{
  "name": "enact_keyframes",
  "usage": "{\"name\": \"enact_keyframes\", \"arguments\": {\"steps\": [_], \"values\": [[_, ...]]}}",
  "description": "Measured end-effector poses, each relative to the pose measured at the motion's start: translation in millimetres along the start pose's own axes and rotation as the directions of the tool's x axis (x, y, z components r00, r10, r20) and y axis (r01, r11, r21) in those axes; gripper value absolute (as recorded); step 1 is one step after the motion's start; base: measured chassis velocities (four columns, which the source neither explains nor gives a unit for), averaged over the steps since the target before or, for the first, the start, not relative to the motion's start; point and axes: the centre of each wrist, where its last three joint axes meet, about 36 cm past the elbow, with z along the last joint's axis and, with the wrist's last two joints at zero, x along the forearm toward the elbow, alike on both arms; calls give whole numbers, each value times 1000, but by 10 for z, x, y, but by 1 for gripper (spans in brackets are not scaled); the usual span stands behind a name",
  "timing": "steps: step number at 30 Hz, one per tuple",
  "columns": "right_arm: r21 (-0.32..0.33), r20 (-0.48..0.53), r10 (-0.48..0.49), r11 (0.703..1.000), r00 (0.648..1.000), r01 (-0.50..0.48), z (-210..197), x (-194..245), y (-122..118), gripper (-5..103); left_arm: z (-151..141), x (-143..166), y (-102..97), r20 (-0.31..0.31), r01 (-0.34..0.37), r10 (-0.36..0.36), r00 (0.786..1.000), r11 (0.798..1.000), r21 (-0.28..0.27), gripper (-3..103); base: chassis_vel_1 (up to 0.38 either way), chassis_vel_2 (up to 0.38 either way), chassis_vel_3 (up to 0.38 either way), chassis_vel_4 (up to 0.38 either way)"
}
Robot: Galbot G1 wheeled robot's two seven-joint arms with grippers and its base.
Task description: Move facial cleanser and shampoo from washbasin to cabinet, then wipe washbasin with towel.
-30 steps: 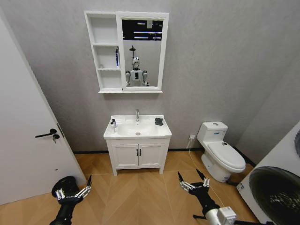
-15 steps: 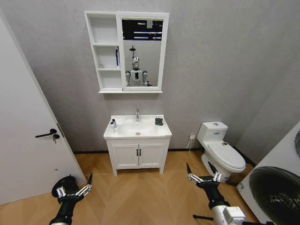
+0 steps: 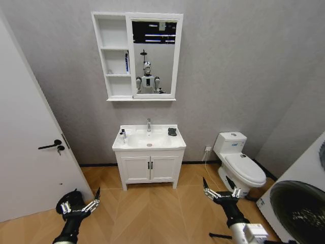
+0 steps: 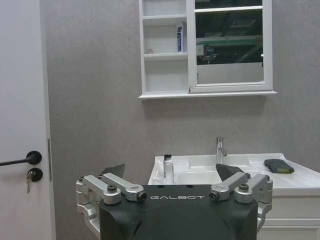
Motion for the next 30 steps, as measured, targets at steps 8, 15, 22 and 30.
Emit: {"name": "enact_keyframes", "arguments": {"steps": [8, 15, 22, 30], "values": [[4, -3, -44, 999, 999, 44, -9, -4, -8, 100, -13, 33, 5, -2, 2, -2, 1000, 1000, -3, 100, -7, 6, 6, -11], [3, 0, -52, 999, 999, 52, -8, -15, 1, 100, -37, 53, -2, -2, 2, -2, 1000, 1000, -5, 100, -115, 116, 113, -138], [-1, 1, -55, 998, 998, 55, -2, -12, -10, 100, -47, 56, -6, -2, 3, -3, 1000, 1000, -10, 100, -199, 219, 234, -218], [-3, 6, -53, 999, 999, 53, 7, -3, -23, 100, -39, 53, -17, -4, 5, -5, 1000, 1000, -10, 100, -325, 307, 324, -303]]}}
